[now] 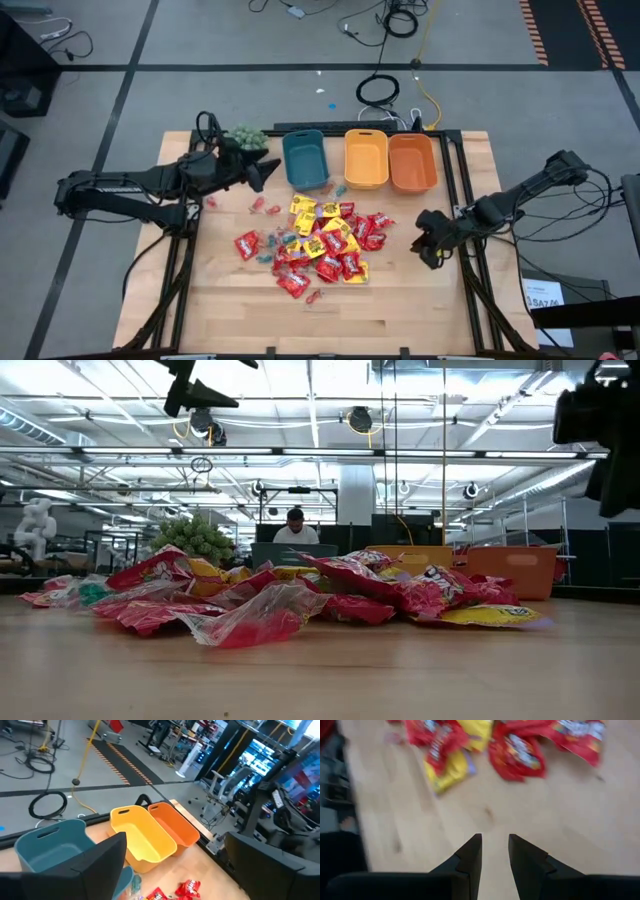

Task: Sort candy
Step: Put the orange gummy into the blue bin

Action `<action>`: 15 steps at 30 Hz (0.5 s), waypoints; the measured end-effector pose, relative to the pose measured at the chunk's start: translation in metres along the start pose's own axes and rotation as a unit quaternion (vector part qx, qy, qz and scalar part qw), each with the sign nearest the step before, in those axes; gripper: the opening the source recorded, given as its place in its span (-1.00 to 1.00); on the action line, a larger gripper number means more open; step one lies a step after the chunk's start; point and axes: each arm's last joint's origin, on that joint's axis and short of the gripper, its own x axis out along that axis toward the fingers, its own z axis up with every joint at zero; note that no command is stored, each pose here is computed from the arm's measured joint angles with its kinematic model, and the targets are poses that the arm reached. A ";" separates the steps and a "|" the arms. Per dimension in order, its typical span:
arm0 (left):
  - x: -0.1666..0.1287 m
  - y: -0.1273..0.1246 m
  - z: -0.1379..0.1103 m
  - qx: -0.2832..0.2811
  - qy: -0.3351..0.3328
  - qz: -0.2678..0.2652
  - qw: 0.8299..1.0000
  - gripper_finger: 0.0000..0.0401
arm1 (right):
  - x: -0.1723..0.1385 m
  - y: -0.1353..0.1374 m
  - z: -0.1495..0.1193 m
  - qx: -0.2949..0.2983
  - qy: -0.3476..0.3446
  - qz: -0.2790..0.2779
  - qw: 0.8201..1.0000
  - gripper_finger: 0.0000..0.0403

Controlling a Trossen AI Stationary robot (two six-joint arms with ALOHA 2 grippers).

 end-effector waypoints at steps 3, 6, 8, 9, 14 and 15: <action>0.000 0.000 0.000 -0.001 0.005 -0.008 1.000 0.75 | 0.000 -0.009 -0.005 -0.021 0.025 -0.041 0.999 -0.57; 0.000 -0.002 -0.001 -0.028 0.024 -0.032 0.999 0.76 | -0.001 -0.013 -0.008 -0.024 0.038 -0.063 0.997 -0.57; 0.000 -0.002 -0.001 -0.050 0.033 -0.039 0.997 0.76 | -0.001 -0.013 -0.007 -0.019 0.036 -0.060 0.997 -0.57; 0.001 0.000 -0.001 -0.052 0.036 -0.038 0.997 0.76 | 0.000 -0.012 -0.007 -0.009 0.034 -0.058 0.998 -0.57; 0.003 0.025 0.001 -0.055 0.108 0.062 0.991 0.76 | 0.000 -0.009 -0.003 0.058 -0.007 -0.052 0.997 -0.57; 0.003 0.033 0.002 -0.060 0.129 0.096 0.985 0.76 | 0.000 -0.008 -0.002 0.064 -0.018 -0.051 0.996 -0.57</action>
